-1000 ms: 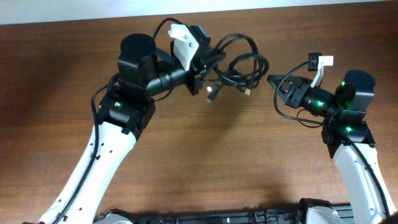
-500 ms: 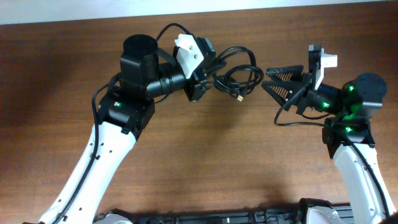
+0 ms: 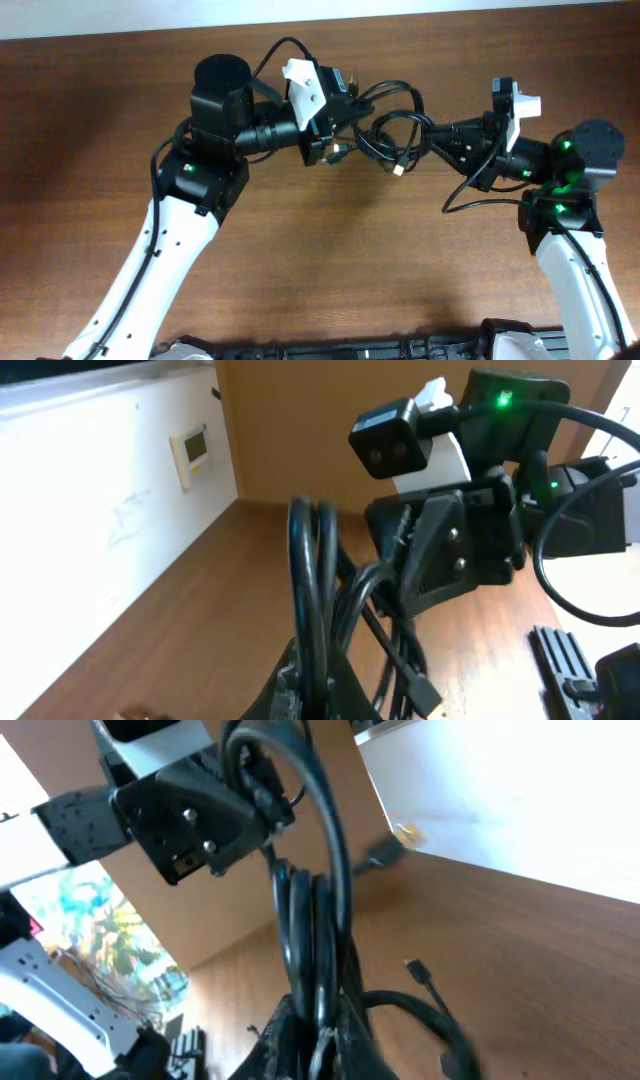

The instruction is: Untangle cables

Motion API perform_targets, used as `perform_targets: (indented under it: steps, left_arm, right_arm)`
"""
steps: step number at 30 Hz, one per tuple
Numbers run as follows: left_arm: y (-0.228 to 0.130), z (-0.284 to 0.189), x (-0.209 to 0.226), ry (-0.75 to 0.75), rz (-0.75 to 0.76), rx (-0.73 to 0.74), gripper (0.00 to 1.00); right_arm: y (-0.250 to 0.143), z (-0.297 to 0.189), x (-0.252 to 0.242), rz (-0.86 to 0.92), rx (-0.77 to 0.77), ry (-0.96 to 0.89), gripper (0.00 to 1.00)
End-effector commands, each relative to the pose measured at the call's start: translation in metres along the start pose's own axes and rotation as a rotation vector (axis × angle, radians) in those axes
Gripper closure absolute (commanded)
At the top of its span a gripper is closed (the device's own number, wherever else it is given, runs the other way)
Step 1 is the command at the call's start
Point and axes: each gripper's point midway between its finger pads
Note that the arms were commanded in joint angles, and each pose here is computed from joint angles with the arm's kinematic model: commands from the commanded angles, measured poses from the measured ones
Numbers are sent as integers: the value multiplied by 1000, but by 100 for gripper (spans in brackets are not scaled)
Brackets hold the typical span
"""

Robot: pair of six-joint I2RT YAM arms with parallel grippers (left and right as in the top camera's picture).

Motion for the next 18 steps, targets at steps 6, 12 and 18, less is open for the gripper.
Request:
perform_targets:
  steps: [6, 12, 18]
  left_arm:
    - [15, -10, 25, 177, -126, -23, 100]
    - [6, -30, 81, 526, -432, -75, 100]
    - [0, -52, 110, 727, -739, -210, 100]
  right_arm:
    - [0, 0, 3, 8, 9, 12, 96]
    - [-7, 0, 4, 66, 26, 28, 96]
    - [-8, 0, 5, 71, 30, 34, 96]
Point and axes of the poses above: each gripper's point midway between its finger pads, its own z axis out along the fingers, its own x axis along the line the jaws close on, y = z × x, and after that the axes turned 2 degrees about -z, right-handed
